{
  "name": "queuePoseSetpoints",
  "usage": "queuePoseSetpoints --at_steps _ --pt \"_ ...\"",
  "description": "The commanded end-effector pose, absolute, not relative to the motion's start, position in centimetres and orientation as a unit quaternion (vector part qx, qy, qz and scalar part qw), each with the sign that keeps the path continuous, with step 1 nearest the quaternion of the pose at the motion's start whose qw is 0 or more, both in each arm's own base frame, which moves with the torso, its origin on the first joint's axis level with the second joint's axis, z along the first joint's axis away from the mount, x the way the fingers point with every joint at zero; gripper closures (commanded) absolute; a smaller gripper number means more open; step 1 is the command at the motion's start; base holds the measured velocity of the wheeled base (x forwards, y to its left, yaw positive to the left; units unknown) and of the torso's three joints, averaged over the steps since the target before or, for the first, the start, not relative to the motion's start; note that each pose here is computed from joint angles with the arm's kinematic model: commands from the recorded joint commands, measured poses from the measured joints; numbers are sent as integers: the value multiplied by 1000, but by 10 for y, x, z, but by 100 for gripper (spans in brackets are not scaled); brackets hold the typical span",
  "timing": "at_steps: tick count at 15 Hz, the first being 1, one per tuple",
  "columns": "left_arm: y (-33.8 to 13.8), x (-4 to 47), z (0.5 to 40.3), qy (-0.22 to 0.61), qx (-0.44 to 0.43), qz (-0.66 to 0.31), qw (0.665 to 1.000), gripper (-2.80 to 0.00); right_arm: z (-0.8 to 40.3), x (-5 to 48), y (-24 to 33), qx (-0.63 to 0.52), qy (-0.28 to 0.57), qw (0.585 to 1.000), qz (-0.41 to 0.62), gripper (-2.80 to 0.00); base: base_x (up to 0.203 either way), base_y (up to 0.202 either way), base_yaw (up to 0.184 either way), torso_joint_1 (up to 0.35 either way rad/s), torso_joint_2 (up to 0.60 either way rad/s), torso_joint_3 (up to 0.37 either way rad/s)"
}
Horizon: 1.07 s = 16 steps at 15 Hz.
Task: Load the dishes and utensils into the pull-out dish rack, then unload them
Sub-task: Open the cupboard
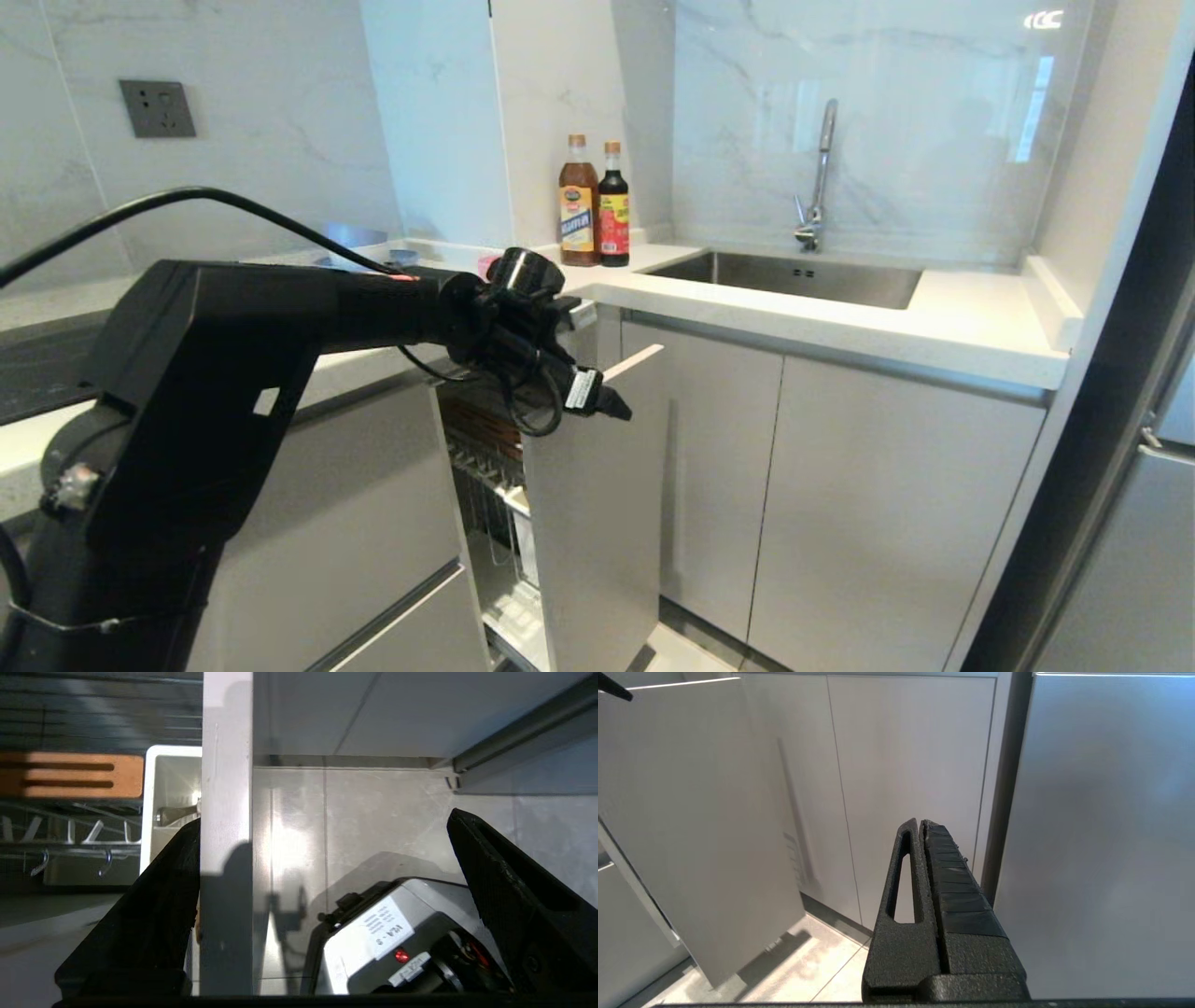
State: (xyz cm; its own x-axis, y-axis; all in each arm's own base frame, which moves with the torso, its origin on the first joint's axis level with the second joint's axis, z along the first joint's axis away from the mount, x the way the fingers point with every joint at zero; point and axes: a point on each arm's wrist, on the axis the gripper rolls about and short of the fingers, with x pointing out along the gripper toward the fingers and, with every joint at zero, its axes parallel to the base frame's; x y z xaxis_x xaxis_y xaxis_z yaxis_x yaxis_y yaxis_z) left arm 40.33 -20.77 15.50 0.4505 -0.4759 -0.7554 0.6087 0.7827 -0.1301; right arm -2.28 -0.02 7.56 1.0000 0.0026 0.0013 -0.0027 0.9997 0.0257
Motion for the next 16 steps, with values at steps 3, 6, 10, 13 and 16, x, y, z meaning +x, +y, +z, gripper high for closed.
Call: queuePoseSetpoints --at_steps 3,6,10,13,16 --pt "-235 384 165 409 80 -347 840 -280 75 -23 0 13 0 1000 2 0 0 0 0 0 0 0" --pt "-255 369 163 415 81 -365 830 -280 75 -23 0 13 0 1000 2 0 0 0 0 0 0 0" --pt "-278 351 163 417 86 -388 817 -280 76 -23 0 13 0 1000 2 0 0 0 0 0 0 0" --pt "-294 338 161 422 85 -401 808 -280 75 -23 0 13 0 1000 2 0 0 0 0 0 0 0" --pt "-306 328 160 423 87 -418 799 -280 75 -23 0 13 0 1000 2 0 0 0 0 0 0 0"
